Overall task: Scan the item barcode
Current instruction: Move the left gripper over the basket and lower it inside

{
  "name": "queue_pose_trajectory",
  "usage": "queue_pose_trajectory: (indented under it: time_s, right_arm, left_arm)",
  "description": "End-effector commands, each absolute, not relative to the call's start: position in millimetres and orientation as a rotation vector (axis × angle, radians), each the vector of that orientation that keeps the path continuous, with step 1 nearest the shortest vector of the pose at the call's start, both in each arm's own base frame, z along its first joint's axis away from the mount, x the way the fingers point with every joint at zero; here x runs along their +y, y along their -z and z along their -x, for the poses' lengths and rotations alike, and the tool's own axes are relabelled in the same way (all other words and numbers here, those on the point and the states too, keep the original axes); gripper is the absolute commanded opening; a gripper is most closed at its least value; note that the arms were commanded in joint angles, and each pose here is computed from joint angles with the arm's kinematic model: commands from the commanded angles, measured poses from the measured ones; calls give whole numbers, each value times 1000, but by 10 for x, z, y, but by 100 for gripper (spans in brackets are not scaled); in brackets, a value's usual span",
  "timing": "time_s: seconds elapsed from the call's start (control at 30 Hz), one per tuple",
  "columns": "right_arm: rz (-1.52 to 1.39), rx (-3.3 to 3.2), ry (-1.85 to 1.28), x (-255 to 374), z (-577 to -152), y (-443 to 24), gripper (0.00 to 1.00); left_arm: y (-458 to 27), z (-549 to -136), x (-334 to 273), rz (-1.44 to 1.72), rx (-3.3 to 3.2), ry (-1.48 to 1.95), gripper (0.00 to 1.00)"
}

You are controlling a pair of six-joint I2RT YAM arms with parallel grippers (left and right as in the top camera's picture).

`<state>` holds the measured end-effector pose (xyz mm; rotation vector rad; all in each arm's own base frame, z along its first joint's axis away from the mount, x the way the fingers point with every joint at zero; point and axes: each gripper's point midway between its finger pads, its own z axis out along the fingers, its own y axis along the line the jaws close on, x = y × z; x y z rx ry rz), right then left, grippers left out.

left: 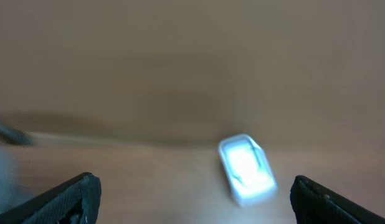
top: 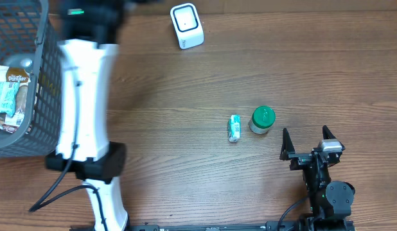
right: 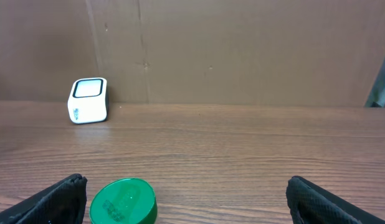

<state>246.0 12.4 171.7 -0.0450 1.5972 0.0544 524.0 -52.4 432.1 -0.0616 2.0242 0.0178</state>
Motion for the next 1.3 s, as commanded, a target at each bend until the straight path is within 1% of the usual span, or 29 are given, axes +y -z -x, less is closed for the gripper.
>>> queue_pose_trajectory:
  time_s: [0.0, 0.1, 0.17, 0.23, 0.33, 0.47, 0.73, 0.8, 0.93, 1.1, 1.27]
  right_arm:
    - [54, 1594, -59, 143, -2462, -1696, 100]
    - [54, 1595, -59, 143, -2462, -1695, 100]
    - [54, 1594, -59, 143, -2462, -1696, 100]
    - [54, 1594, -59, 143, -2462, -1696, 100]
    - [54, 1595, -59, 143, -2462, -1695, 100]
    - [54, 1594, -59, 144, -2462, -1696, 100]
    - [54, 1595, -59, 143, -2462, -1695, 100]
    - [54, 1595, -59, 143, -2462, -1695, 100]
    - [54, 1594, -59, 143, -2462, -1696, 100]
    - [54, 1594, -59, 144, -2462, -1696, 100]
    - [54, 1594, -59, 143, -2462, -1696, 100]
  left_arm:
    - [-4664, -5133, 244, 166, 1933, -163, 100]
    - [-4671, -5035, 792, 270, 1932, -236, 100]
    - [-4531, -4882, 1286, 371, 1980, -304, 100]
    - [-4401, -4754, 1588, 449, 2022, -340, 100]
    - [-4222, -4565, 1950, 537, 2081, -375, 100]
    - [-3967, -4374, 2257, 618, 2164, -363, 100]
    - [-3202, -4216, 2548, 738, 2373, -306, 100]
    - [-2894, -4229, 2560, 757, 2444, -256, 100]
    - [-2573, -4299, 2534, 760, 2500, -191, 100]
    - [-2458, -4417, 2469, 740, 2492, -104, 100]
    - [-2480, -4467, 2537, 796, 2440, -96, 100]
